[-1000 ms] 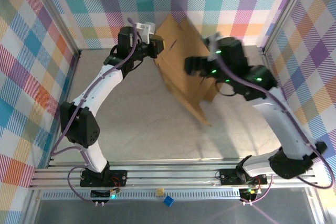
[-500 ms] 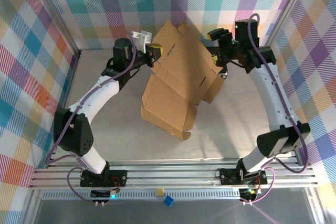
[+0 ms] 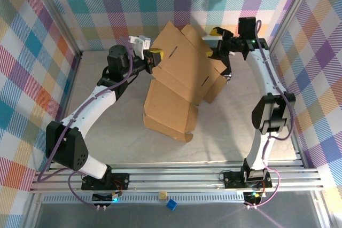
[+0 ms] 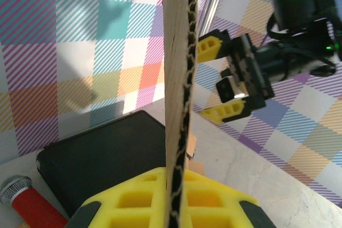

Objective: Fold the paper box

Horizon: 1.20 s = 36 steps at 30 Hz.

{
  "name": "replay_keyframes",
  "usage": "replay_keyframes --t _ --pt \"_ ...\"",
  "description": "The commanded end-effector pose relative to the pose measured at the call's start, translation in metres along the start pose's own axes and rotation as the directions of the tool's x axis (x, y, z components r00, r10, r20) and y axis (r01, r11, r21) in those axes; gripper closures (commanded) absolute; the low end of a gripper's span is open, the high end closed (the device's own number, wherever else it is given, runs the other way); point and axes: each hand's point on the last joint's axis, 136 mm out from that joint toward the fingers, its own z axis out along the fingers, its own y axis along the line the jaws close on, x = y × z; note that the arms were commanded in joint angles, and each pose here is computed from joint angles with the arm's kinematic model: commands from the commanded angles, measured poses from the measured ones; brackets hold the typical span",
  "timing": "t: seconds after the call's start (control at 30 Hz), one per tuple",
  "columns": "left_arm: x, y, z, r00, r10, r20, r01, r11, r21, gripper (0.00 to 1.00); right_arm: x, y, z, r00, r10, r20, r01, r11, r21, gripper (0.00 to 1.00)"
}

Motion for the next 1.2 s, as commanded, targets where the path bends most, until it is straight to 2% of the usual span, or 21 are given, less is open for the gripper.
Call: replay_keyframes --t 0.0,0.13,0.3,0.5,0.6,0.67,0.7,0.8,0.87,0.9,0.97,1.0,1.07,1.13,1.17 --pt "-0.022 -0.012 -0.011 0.995 0.073 0.066 -0.075 0.997 0.024 1.00 0.027 0.014 -0.003 0.992 0.017 -0.129 -0.018 1.000 -0.005 0.21" --pt "-0.021 -0.010 -0.011 0.995 0.074 0.065 -0.075 0.997 0.019 1.00 0.026 0.006 0.006 0.987 0.034 -0.160 -0.030 0.999 0.023 0.28" --pt "-0.021 -0.009 -0.009 0.995 0.076 0.063 -0.077 0.997 0.015 1.00 0.026 -0.007 0.013 0.982 0.060 -0.177 -0.050 0.997 0.059 0.43" --pt "-0.020 -0.007 -0.007 0.995 0.079 0.066 -0.080 0.997 0.013 1.00 0.021 -0.026 0.021 0.981 0.104 -0.163 -0.087 0.991 0.105 0.48" --pt "-0.020 -0.006 -0.006 0.995 0.079 0.064 -0.080 0.997 0.011 1.00 0.017 -0.025 0.027 0.978 0.125 -0.170 -0.112 0.991 0.079 0.51" --pt "-0.018 -0.004 -0.007 0.995 0.078 0.061 -0.079 0.997 0.007 1.00 0.018 -0.022 0.028 0.977 0.121 -0.175 -0.111 0.992 0.066 0.57" --pt "-0.018 -0.003 -0.007 0.995 0.077 0.061 -0.078 0.997 0.004 1.00 0.019 -0.020 0.027 0.978 0.115 -0.176 -0.106 0.992 0.062 0.60" --pt "-0.016 0.006 -0.009 0.997 0.047 0.057 -0.046 0.998 -0.031 0.99 0.021 -0.018 0.020 0.984 0.095 -0.152 -0.088 0.995 0.048 0.86" --pt "-0.018 0.021 -0.016 0.998 -0.018 0.067 0.025 0.994 -0.103 0.72 0.022 -0.020 0.010 0.991 0.082 -0.106 -0.079 0.996 0.035 1.00" --pt "-0.021 0.031 -0.021 0.995 -0.058 0.076 0.070 0.984 -0.162 0.67 0.022 -0.022 0.007 0.993 0.082 -0.084 -0.079 0.996 0.032 1.00" --pt "-0.025 0.052 -0.036 0.976 -0.196 0.092 0.214 0.930 -0.299 0.60 0.025 -0.023 0.000 0.996 0.080 -0.048 -0.080 0.997 0.013 1.00" --pt "-0.026 0.059 -0.044 0.962 -0.253 0.101 0.273 0.895 -0.354 0.59 0.026 -0.024 -0.001 0.996 0.084 -0.040 -0.084 0.996 0.008 1.00" --pt "-0.034 0.065 -0.067 0.905 -0.395 0.159 0.422 0.784 -0.456 0.59 0.029 -0.025 -0.005 0.995 0.095 -0.017 -0.095 0.995 0.000 1.00" --pt "-0.049 0.054 -0.081 0.848 -0.482 0.222 0.528 0.725 -0.443 0.59 0.033 -0.022 -0.009 0.996 0.093 0.015 -0.093 0.995 -0.022 1.00" --pt "-0.061 0.046 -0.089 0.803 -0.529 0.273 0.595 0.690 -0.413 0.60 0.034 -0.021 -0.010 0.995 0.094 0.030 -0.093 0.995 -0.035 1.00"
